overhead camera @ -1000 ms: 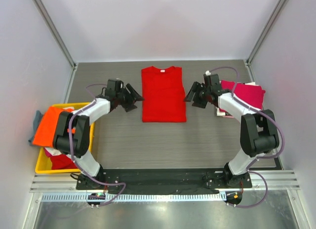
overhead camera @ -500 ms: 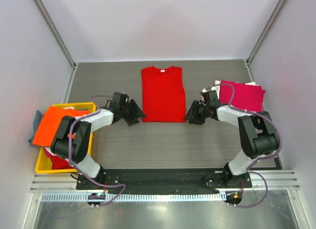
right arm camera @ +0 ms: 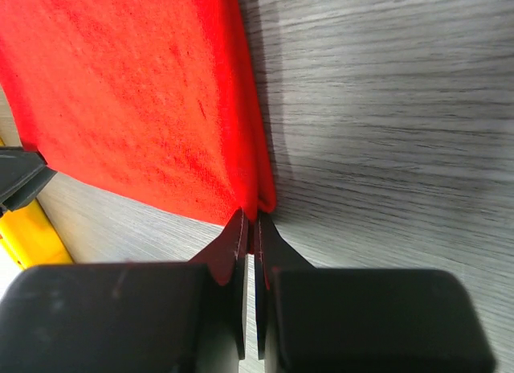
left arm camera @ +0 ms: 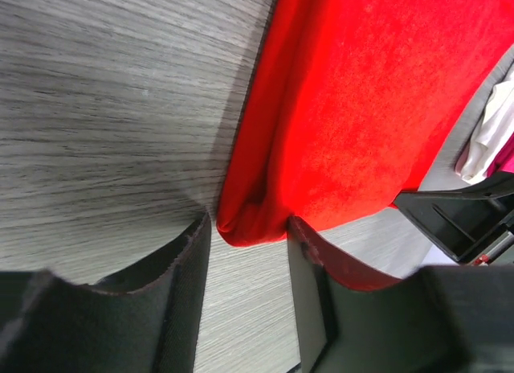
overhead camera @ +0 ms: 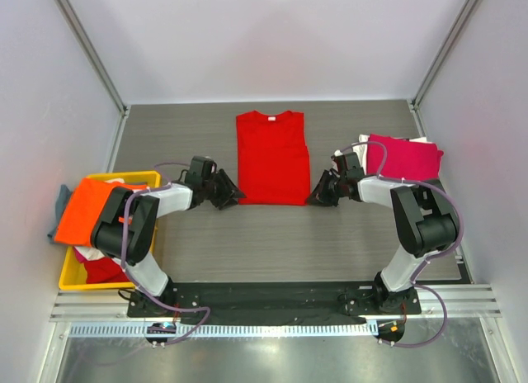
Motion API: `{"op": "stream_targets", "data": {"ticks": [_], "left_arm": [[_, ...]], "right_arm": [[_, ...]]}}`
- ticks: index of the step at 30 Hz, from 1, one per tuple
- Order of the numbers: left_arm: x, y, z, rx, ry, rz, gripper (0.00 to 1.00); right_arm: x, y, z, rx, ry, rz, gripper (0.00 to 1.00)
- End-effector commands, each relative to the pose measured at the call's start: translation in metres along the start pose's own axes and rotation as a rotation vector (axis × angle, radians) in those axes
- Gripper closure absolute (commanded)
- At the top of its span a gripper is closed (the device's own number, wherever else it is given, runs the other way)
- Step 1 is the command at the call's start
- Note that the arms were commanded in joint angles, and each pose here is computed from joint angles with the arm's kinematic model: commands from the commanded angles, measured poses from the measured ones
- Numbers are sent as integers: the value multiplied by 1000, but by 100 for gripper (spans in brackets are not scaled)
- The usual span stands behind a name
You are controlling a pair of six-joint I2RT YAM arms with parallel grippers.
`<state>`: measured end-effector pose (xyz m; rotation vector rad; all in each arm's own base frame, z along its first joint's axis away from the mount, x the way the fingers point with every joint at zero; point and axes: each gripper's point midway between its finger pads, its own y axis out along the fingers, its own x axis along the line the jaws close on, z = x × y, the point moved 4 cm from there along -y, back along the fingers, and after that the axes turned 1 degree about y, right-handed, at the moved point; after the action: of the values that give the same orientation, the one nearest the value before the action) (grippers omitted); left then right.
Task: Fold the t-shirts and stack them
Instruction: Fold the tshirt
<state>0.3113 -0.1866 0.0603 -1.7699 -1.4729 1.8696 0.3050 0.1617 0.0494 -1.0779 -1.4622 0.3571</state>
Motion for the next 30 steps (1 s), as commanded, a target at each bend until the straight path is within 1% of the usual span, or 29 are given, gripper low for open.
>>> {"op": "stream_targets", "data": {"ticks": [1,3,4,6,8,9,13,14,18,21,22,24,25,27,28,30], "left_arm": [[3,5,4,6,-1,15,59],[3,5,6,15,-4,15,61],[3,5,6,18,-10,18,65],[5,5,8,23,-15,15,67],[9,7,11,36,-23,7,72],[8,8,13,41,-21,15,79],[17,14,19,56,-36,15,100],[23,14,23,58,-41,4,100],[27,4,26,33,-26,3,100],[27,-4,34,57,-28,20,100],[21,-10,35,50,-24,43,100],[22,-19,41,58,-25,46,100],[15,-29,41,43,-12,74,100],[18,-39,49,47,-16,71,100],[9,-49,50,28,-4,107,100],[11,-58,62,43,-6,108,100]], "right_arm": [[3,2,-3,-21,-16,-12,96],[3,2,-3,-20,-18,-14,97],[3,2,-3,-20,-16,-14,97],[3,2,-3,-20,-16,-12,97],[3,2,-3,-20,-17,-12,98],[3,2,-3,-21,-16,-12,99],[3,0,-2,-19,-13,-11,99],[3,-1,-2,-22,-18,-9,99],[3,-13,4,-26,-28,1,99],[6,-25,10,-33,-39,-10,99],[9,-32,11,-38,-45,-20,99],[9,-39,15,-43,-55,-23,99],[8,-43,19,-36,-58,-18,99],[13,-55,22,-51,-73,-30,99],[13,-59,25,-46,-74,-27,99],[18,-71,27,-64,-89,-46,99]]}}
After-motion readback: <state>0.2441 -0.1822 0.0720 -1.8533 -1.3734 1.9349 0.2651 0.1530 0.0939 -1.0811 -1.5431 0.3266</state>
